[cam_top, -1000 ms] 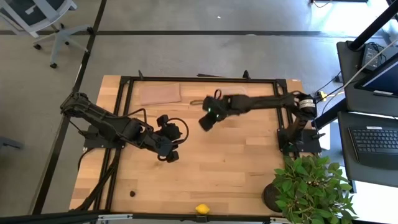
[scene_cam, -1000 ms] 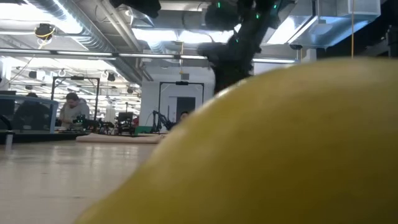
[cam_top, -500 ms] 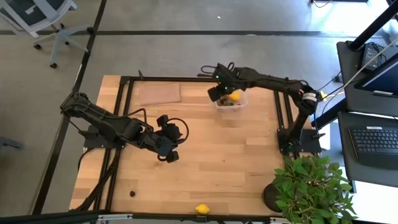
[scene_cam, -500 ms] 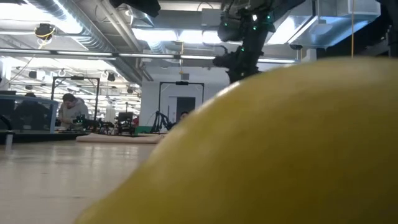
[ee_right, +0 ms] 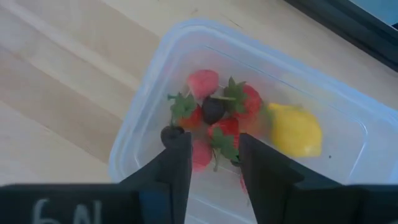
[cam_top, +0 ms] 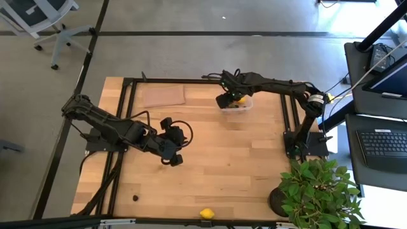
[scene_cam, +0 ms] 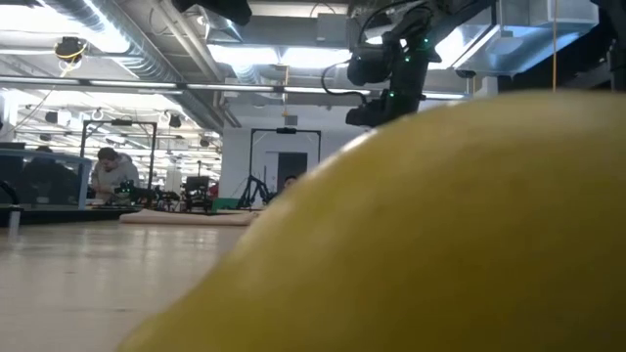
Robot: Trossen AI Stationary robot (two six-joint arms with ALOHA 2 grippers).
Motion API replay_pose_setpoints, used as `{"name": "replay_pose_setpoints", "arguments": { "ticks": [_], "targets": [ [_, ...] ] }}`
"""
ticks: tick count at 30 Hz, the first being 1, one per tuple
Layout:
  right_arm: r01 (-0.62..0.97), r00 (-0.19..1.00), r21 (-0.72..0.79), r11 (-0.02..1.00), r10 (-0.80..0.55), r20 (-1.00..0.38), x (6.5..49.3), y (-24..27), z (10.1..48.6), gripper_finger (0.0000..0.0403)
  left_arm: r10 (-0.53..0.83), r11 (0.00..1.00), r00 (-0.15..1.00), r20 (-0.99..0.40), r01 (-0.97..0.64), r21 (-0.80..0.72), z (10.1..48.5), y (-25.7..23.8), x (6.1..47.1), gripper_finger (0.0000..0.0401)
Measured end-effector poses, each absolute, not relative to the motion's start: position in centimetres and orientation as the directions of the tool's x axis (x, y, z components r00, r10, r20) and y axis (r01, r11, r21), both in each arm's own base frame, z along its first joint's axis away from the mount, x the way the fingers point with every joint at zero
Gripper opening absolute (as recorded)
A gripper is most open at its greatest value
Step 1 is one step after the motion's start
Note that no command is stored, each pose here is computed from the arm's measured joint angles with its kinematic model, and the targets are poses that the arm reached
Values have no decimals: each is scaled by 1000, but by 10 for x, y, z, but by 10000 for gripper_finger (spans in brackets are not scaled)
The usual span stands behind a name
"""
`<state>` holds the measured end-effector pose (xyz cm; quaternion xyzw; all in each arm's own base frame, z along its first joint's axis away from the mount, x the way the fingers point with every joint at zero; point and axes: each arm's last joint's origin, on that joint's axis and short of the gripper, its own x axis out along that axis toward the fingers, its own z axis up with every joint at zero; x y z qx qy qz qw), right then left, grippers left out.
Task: Pick and placing Produce into tupperware
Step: Put the blackberry into the transparent bin
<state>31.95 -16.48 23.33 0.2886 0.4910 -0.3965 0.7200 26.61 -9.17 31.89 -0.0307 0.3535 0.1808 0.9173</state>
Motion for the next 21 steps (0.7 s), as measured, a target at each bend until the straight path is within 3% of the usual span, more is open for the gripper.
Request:
{"name": "replay_pose_setpoints", "arguments": {
  "ticks": [7,12,16,21],
  "targets": [
    [851,226,56,522,-269,-936,321,-166,237,145,281,941,682,-675,-333,55,318,-92,266,34],
    [690,432,305,656,-35,-901,339,-153,262,145,204,962,630,-749,-271,34,314,-93,260,25],
    [517,529,431,740,119,-840,360,-115,286,140,60,980,562,-825,-191,-59,310,-96,255,25],
    [358,534,363,860,130,-835,380,-42,297,134,9,976,549,-836,-186,-112,310,-102,252,41]
  ]
}}
